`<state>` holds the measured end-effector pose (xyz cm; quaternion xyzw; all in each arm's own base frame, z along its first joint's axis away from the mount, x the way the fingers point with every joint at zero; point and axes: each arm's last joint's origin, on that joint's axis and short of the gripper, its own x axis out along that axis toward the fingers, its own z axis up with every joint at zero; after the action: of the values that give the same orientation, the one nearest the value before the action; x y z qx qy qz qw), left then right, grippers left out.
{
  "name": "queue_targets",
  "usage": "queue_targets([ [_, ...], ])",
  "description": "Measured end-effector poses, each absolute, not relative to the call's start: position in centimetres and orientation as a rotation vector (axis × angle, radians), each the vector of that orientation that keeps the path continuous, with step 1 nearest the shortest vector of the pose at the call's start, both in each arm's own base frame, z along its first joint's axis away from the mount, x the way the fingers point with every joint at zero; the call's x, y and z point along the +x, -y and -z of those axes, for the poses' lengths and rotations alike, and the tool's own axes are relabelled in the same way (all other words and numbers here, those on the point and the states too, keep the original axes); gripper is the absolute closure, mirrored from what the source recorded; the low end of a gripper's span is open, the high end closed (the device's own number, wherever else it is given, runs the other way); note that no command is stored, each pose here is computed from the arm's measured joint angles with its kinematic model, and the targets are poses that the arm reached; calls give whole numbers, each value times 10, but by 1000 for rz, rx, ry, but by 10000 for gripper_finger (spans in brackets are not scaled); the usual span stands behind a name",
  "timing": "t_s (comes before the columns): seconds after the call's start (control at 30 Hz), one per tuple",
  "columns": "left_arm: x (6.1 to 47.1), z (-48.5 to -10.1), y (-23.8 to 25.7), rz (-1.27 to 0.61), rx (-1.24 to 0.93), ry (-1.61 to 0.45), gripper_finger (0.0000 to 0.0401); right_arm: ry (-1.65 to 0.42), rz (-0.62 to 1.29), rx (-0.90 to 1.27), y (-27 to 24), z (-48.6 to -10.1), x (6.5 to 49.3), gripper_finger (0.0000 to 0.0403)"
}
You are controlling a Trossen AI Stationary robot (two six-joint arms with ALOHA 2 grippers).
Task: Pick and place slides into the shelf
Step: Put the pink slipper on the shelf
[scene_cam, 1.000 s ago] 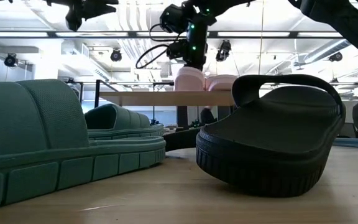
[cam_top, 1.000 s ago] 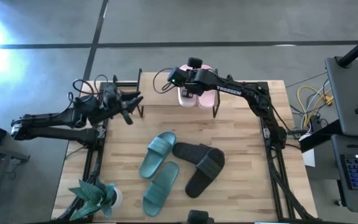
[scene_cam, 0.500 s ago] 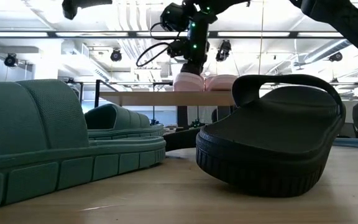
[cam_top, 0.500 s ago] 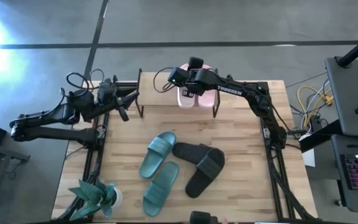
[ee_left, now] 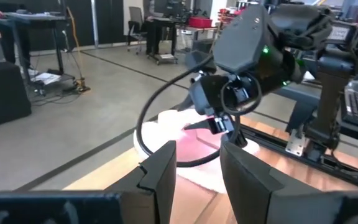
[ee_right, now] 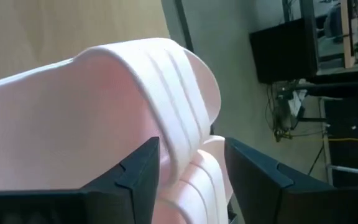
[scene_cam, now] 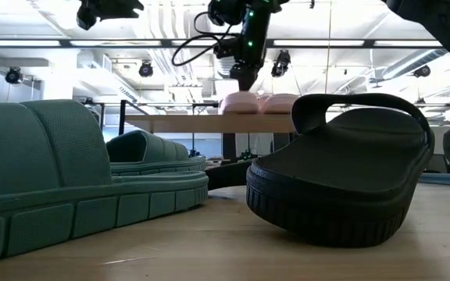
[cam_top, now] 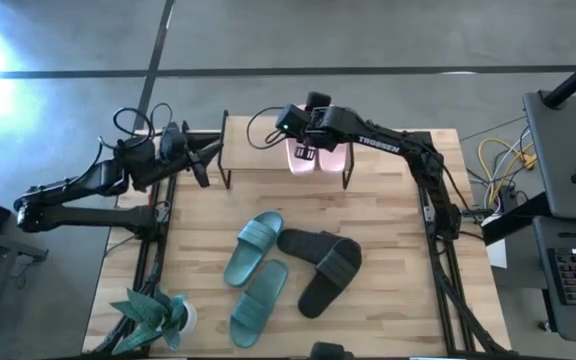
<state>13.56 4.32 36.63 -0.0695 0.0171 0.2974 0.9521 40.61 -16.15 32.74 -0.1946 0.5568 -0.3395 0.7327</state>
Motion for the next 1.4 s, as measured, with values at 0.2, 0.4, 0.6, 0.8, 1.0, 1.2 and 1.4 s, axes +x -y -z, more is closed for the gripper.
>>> queue_targets([
  [0.2, 140, -366, -47, -574, -150, -94, 290, -1240, 761, -413, 164, -330, 400, 231],
  [0.4, 152, -354, -59, -511, -226, -199, 290, -1245, 679, -377, 153, -358, 377, 232],
  [0.6, 161, -347, -81, -529, -255, -240, 290, -1068, 702, -40, 144, -398, 340, 232],
  [0.8, 177, -332, -128, -436, -293, -287, 290, -839, 927, 103, 133, -443, 297, 232],
  [1.0, 211, -306, -176, -303, -306, -380, 290, -689, 1005, 179, 120, -472, 262, 232],
  [1.2, 246, -291, -207, -277, -274, -472, 290, -701, 1025, 214, 116, -472, 251, 232],
  [1.4, 270, -283, -229, -255, -295, -495, 290, -804, 1041, 223, 116, -458, 252, 232],
])
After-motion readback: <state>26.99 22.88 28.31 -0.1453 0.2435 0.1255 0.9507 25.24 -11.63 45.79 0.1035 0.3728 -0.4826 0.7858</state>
